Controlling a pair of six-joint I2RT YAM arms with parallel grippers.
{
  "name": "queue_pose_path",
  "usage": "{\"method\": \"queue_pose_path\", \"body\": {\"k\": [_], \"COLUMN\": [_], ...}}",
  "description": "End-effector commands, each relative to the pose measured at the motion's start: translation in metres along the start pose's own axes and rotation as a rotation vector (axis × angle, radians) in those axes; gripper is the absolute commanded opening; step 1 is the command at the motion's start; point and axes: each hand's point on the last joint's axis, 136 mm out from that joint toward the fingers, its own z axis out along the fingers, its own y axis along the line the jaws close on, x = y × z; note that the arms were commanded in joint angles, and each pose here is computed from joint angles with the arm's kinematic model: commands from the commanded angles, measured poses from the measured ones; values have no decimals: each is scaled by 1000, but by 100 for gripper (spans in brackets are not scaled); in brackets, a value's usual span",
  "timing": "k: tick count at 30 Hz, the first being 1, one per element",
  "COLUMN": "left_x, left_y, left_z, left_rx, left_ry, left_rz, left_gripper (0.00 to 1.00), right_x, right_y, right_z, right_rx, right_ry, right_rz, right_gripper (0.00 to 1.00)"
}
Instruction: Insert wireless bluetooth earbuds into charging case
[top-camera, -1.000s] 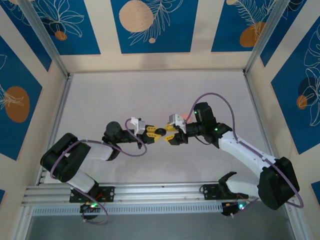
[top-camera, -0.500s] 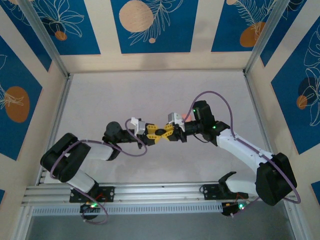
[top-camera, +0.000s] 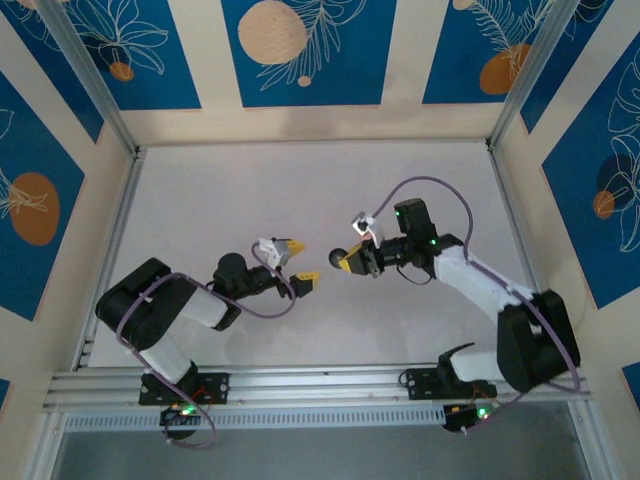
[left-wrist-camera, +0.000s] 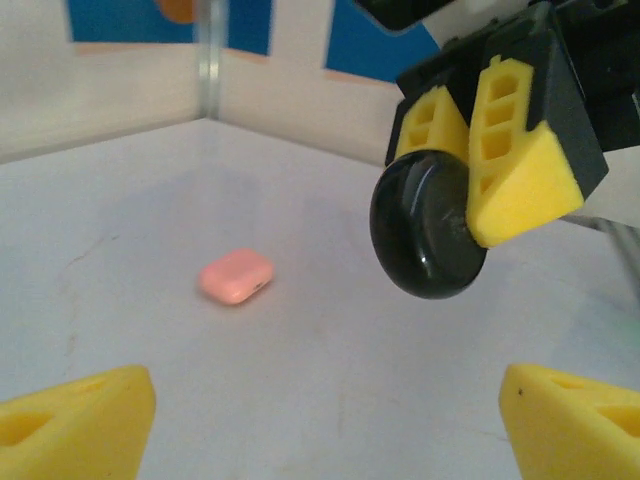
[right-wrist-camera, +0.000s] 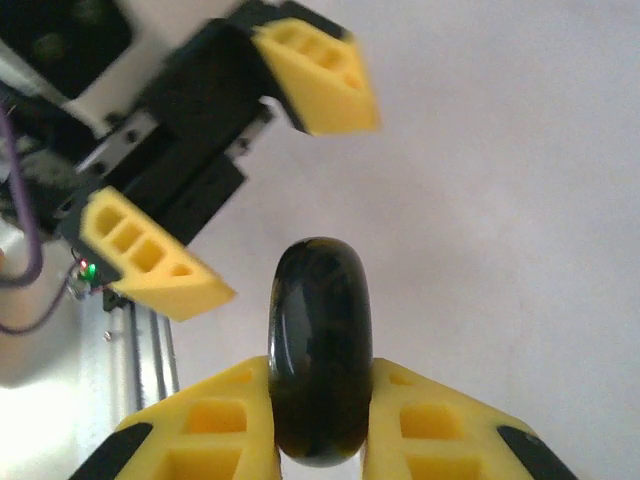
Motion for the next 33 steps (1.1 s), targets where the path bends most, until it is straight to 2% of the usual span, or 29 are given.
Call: {"method": "queue_pose_path", "body": {"k": [1, 4, 15, 24, 33], "left_x": [12, 26, 45, 49, 50], "left_y": [25, 33, 44, 47, 50], "left_z": [-8, -14, -18, -10, -7], "left_rx": [-162, -219, -283, -280, -284], "left_ry": [9, 47, 137, 233, 249], "left_rz": [-16, -34, -39, -13, -21], "left_gripper": [92, 98, 100, 100, 100], "right_x": [1, -2, -19, -15, -12], "right_y": [-20, -42, -120, -144, -156], "right_z": [4, 14, 45, 48, 54], "right_rx": [20, 41, 144, 198, 215], "right_ry": [77, 108, 162, 179, 192], "right_rz": [284, 382, 666, 747, 773], "right_gripper": [12, 12, 15, 17, 19]}}
